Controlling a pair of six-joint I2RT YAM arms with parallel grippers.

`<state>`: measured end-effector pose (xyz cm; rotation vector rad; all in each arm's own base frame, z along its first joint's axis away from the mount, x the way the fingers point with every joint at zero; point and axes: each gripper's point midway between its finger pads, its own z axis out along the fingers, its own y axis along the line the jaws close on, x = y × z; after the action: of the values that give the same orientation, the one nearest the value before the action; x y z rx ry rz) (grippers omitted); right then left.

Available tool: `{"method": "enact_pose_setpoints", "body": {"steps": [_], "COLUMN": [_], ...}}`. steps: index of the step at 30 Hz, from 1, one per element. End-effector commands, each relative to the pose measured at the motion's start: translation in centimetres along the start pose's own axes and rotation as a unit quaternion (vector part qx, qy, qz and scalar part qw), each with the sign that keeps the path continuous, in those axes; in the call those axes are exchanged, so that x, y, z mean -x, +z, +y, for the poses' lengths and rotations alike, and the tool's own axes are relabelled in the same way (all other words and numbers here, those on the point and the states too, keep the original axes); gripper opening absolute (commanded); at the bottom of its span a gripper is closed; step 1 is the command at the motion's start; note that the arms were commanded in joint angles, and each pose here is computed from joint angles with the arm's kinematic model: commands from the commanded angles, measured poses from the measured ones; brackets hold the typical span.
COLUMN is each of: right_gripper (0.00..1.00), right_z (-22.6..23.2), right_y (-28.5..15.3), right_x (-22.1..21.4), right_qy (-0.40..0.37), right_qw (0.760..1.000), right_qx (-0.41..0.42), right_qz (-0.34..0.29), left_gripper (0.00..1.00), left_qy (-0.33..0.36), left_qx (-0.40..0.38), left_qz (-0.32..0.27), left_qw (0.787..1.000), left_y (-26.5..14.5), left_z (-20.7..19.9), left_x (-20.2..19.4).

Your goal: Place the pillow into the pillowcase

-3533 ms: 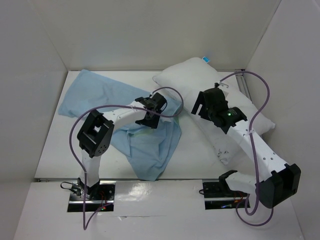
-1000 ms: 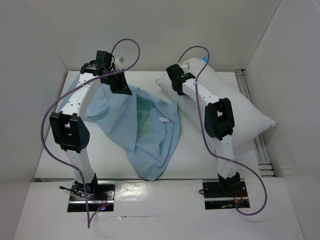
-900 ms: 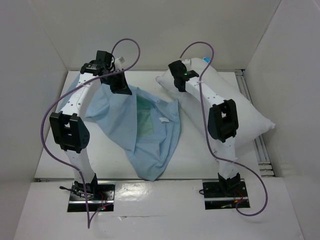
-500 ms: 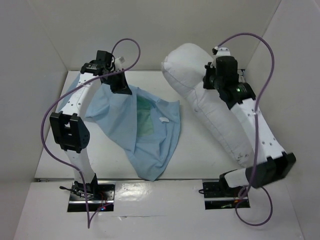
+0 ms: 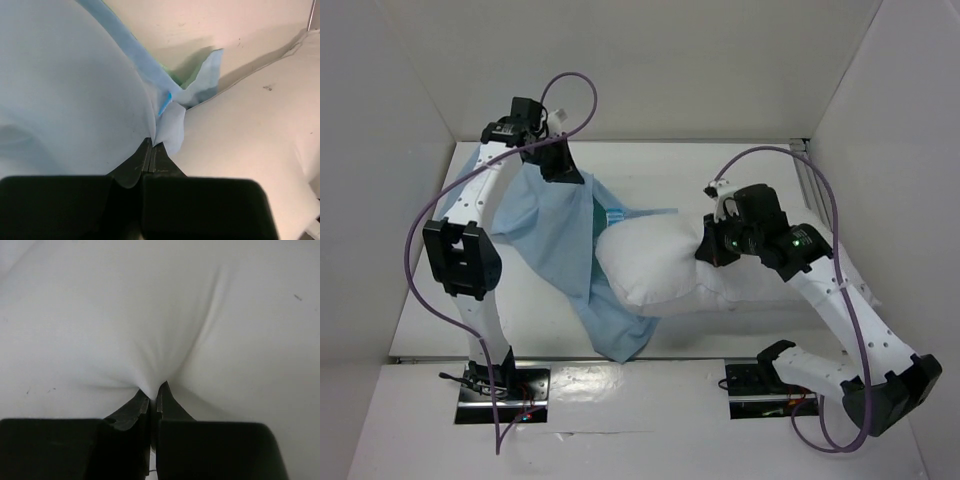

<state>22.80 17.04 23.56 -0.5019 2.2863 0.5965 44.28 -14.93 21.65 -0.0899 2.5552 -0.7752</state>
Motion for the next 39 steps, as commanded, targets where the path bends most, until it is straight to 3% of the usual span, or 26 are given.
{"method": "enact_pose_setpoints", "body": {"steps": [1, 6, 10, 12, 13, 19, 26, 28, 29, 30, 32, 33, 37, 38, 39], "right_gripper": [0.0, 0.0, 0.0, 0.36, 0.62, 0.81, 0.88, 0.9, 0.92, 0.99, 0.99, 0.99, 1.0, 0.96, 0.65], "right_z": [-0.1, 0.0, 1.0, 1.6, 2.3, 4.2, 8.9, 10.3, 9.4, 9.3, 10.2, 9.6, 9.8, 9.2, 9.0], "right_y": [-0.8, 0.2, 1.2, 1.8, 1.3, -0.7, 1.1, 2.4, 4.4, 5.4, 7.8, 8.6, 12.0, 12.7, 13.9], "right_x": [-0.8, 0.5, -0.6, -1.2, -0.6, 4.5, 6.7, 6.3, 6.0, 5.2, 2.2, 1.4, -2.1, -2.4, -3.0], "right_qy": [0.007, 0.019, 0.014, 0.01, 0.003, -0.023, -0.059, -0.077, -0.084, -0.094, -0.129, -0.147, -0.174, -0.168, -0.162], "right_qw": [1.0, 0.999, 1.0, 1.0, 1.0, 0.998, 0.991, 0.992, 0.995, 0.995, 0.988, 0.983, 0.972, 0.972, 0.973], "right_qx": [-0.011, -0.005, 0.014, 0.02, 0.028, 0.044, 0.116, 0.103, 0.052, 0.028, -0.014, -0.051, -0.067, -0.07, -0.065], "right_qz": [-0.001, -0.039, -0.009, 0.015, 0.011, -0.033, -0.023, -0.017, 0.0, 0.019, 0.085, 0.095, 0.143, 0.148, 0.151], "left_gripper": [0.0, 0.0, 0.0, 0.0, 0.0, 0.0, 0.0, 0.0, 0.0, 0.0, 0.0, 0.0, 0.0, 0.0, 0.0], "left_qy": [0.006, 0.006, 0.007, 0.004, 0.005, 0.002, 0.009, 0.009, 0.009, 0.009, 0.009, 0.011, 0.014, 0.014, 0.014], "left_qx": [-0.023, -0.031, -0.032, -0.035, -0.035, -0.035, -0.037, -0.042, -0.042, -0.047, -0.047, -0.048, -0.049, -0.049, -0.05], "left_qz": [-0.021, -0.017, -0.019, -0.013, -0.014, 0.001, -0.002, 0.0, 0.0, 0.001, 0.001, -0.002, -0.006, -0.006, -0.007], "left_qw": [0.999, 0.999, 0.999, 0.999, 0.999, 0.999, 0.999, 0.999, 0.999, 0.999, 0.999, 0.999, 0.999, 0.999, 0.999], "left_y": [-0.8, -1.2, -1.5, -1.5, -1.8, -2.2, -2.7, -2.7, -2.7, -2.7, -2.7, -2.9, -3.4, -3.2, -3.4], "left_z": [-0.9, -1.3, -1.3, -1.3, -1.4, -1.1, -1.2, -1.4, -1.4, -1.5, -1.5, -1.7, -1.9, -1.8, -1.9], "left_x": [1.5, 1.0, 0.8, 0.3, 0.1, -1.8, -2.3, -2.4, -2.4, -2.4, -2.4, -2.2, -2.3, -2.3, -2.5]}}
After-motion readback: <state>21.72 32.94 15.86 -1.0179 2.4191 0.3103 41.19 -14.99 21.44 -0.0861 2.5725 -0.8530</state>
